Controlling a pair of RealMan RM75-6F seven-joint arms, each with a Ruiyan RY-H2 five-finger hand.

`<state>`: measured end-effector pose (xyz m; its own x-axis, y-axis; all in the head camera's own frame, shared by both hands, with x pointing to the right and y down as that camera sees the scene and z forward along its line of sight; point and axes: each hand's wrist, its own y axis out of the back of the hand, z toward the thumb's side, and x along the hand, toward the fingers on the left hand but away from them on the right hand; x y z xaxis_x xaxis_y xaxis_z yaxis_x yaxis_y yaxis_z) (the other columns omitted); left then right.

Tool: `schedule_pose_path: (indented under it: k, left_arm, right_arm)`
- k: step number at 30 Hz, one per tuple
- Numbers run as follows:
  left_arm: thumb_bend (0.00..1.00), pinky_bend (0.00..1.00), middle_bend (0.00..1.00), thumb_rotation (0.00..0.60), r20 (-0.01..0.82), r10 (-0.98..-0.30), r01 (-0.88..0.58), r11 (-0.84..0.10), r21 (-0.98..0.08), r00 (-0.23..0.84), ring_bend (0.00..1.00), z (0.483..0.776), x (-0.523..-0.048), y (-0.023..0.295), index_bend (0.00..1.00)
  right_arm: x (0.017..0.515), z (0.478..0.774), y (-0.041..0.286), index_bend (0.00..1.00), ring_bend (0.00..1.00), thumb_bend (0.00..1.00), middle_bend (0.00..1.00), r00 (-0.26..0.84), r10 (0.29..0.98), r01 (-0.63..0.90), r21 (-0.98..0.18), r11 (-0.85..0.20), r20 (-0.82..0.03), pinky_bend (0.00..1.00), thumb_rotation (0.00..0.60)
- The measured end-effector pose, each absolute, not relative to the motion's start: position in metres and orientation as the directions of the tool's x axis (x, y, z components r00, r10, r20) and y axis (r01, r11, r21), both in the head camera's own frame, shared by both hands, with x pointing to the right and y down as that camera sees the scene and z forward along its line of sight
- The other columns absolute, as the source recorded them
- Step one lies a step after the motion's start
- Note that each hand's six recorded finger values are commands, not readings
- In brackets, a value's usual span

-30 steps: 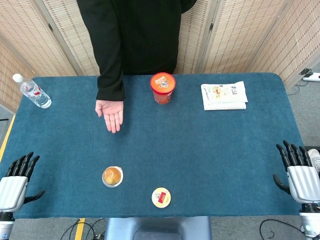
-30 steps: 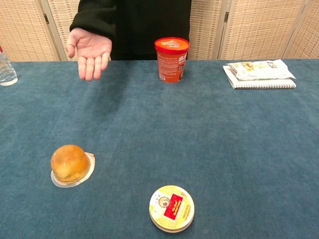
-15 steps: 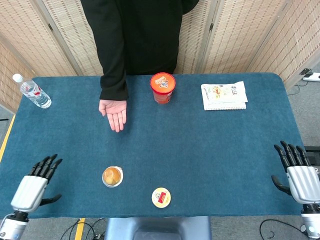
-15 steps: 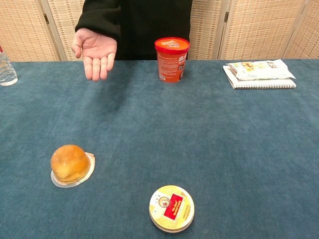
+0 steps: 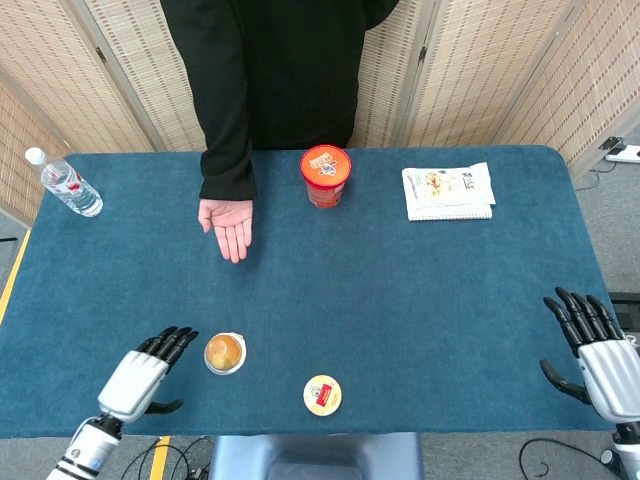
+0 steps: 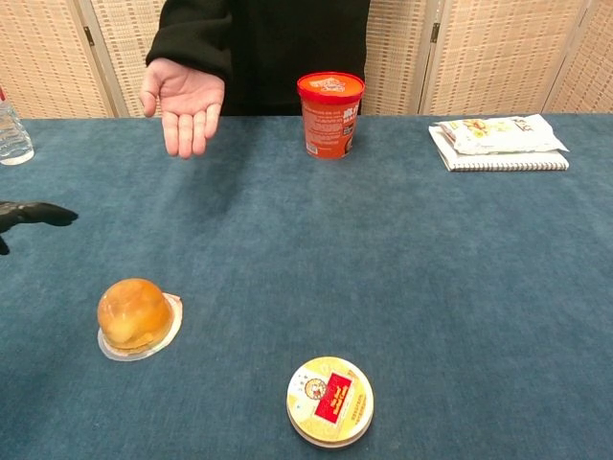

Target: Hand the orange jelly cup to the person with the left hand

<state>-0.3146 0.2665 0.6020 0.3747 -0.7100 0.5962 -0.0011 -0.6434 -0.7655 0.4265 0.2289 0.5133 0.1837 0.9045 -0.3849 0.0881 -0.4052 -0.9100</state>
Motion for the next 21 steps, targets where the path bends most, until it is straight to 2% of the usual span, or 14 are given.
schedule_pose_path:
  k: [6, 13, 21]
  left_arm:
    - [0.15, 0.32, 0.19, 0.6, 0.614, -0.685, -0.01, -0.671, -0.742, 0.392, 0.17, 0.627, -0.291, 0.252, 0.15]
    - [0.15, 0.32, 0.2, 0.6, 0.659, -0.645, 0.008, -0.712, -0.702, 0.387, 0.17, 0.661, -0.286, 0.24, 0.16]
    - [0.15, 0.38, 0.26, 0.6, 0.669, -0.638, 0.014, -0.72, -0.694, 0.382, 0.24, 0.679, -0.287, 0.235, 0.25]
  right_arm:
    - [0.429, 0.505, 0.235, 0.0, 0.0, 0.23, 0.0, 0.211, 0.904, 0.107, -0.91, -0.4, -0.372, 0.0, 0.6]
    - [0.433, 0.496, 0.238, 0.0, 0.0, 0.23, 0.0, 0.213, 0.915, 0.12, -0.921, -0.372, -0.342, 0.0, 0.6]
    - [0.436, 0.491, 0.24, 0.0, 0.0, 0.23, 0.0, 0.205, 0.924, 0.129, -0.927, -0.353, -0.324, 0.0, 0.6]
